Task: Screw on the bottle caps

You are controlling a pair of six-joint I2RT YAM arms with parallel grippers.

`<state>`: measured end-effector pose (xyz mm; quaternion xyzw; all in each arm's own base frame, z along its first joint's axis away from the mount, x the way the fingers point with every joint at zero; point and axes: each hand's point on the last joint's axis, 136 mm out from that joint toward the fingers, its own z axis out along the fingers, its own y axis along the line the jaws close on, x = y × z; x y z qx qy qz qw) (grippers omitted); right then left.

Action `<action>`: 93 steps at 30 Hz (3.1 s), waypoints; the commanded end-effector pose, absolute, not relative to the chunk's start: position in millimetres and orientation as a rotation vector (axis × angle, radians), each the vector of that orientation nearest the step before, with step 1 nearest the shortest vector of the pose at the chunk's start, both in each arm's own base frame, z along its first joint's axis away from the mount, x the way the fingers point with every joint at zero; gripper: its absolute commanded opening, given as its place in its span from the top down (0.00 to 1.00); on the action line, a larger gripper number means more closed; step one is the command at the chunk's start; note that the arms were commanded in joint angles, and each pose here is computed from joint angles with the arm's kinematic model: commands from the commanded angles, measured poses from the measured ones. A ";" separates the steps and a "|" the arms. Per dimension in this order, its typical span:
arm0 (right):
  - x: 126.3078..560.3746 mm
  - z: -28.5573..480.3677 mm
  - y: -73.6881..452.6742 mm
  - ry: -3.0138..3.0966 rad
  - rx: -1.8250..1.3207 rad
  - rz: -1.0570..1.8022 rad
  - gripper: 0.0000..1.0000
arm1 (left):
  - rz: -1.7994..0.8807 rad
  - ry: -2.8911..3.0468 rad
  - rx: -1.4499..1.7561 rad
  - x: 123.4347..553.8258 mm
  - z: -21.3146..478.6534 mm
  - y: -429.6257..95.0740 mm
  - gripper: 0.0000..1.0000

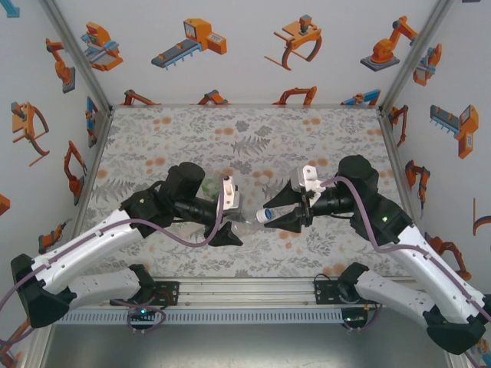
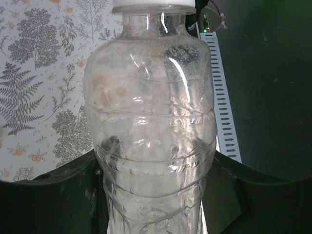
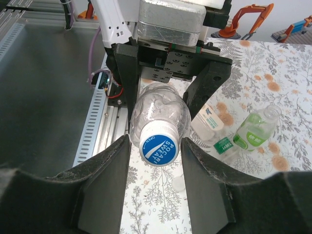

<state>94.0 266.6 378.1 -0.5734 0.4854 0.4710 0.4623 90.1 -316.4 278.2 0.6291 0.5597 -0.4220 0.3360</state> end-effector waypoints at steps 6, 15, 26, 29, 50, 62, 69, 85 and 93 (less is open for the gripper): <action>89.4 384.0 268.0 1.115 -1.426 1.172 0.61 | -1.114 1.390 1.653 84.2 300.5 -314.5 1.00; 90.0 386.0 269.1 1.112 -1.418 1.182 0.65 | -1.114 1.398 1.657 85.3 299.5 -316.0 1.00; 132.5 378.6 274.9 1.501 -1.090 1.256 1.00 | -0.975 1.454 1.606 104.8 287.9 -313.7 1.00; 165.5 365.4 269.5 1.744 -0.743 1.289 1.00 | -0.874 1.490 1.556 120.9 281.1 -311.8 1.00; 211.3 285.5 243.2 2.266 0.328 1.379 1.00 | -0.729 1.554 1.472 155.5 261.7 -320.6 1.00; 171.5 361.7 236.3 1.740 -0.528 1.196 0.40 | -0.884 1.504 1.558 124.6 268.1 -318.1 1.00; 109.3 389.6 247.7 1.354 -1.045 1.209 0.36 | -1.066 1.420 1.625 95.5 283.4 -319.0 1.00; 101.8 390.1 261.9 1.181 -1.218 1.189 0.51 | -1.155 1.385 1.641 83.1 293.2 -319.4 1.00; 100.8 387.3 262.7 1.182 -1.225 1.200 0.58 | -1.149 1.388 1.640 83.9 292.6 -319.4 1.00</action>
